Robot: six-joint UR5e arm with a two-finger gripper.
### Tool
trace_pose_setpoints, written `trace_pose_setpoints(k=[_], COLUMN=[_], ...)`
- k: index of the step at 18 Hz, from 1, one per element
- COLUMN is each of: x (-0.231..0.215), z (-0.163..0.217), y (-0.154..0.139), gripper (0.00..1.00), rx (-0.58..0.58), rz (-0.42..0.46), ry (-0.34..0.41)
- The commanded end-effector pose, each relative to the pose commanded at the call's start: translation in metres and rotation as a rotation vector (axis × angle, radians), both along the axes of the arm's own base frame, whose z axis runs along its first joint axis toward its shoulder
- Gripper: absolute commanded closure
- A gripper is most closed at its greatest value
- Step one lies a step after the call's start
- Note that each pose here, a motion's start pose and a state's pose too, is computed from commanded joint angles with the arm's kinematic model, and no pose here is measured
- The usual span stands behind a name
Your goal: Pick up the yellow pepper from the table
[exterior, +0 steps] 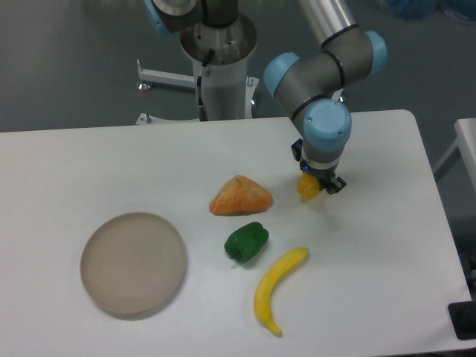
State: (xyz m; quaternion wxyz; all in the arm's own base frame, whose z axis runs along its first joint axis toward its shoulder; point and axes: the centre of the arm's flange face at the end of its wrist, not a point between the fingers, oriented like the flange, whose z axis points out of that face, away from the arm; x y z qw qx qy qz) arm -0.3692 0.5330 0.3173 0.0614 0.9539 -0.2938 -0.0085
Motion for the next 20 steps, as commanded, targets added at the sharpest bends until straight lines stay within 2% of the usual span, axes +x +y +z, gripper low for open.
trace_pose_setpoints(k=[6, 9, 13, 20], x=[0.002, 0.003, 0.007, 0.006], z=[0.037, 0.041, 0.041, 0.044], y=[0.024, 0.036, 0.053, 0.054], gripper=[0.64, 0.64, 0.64, 0.64], rx=[0.117, 0.154, 0.169, 0.169], rz=[0.001, -0.006, -0.027, -0.029], ry=[-0.015, -0.029, -0.031, -0.020])
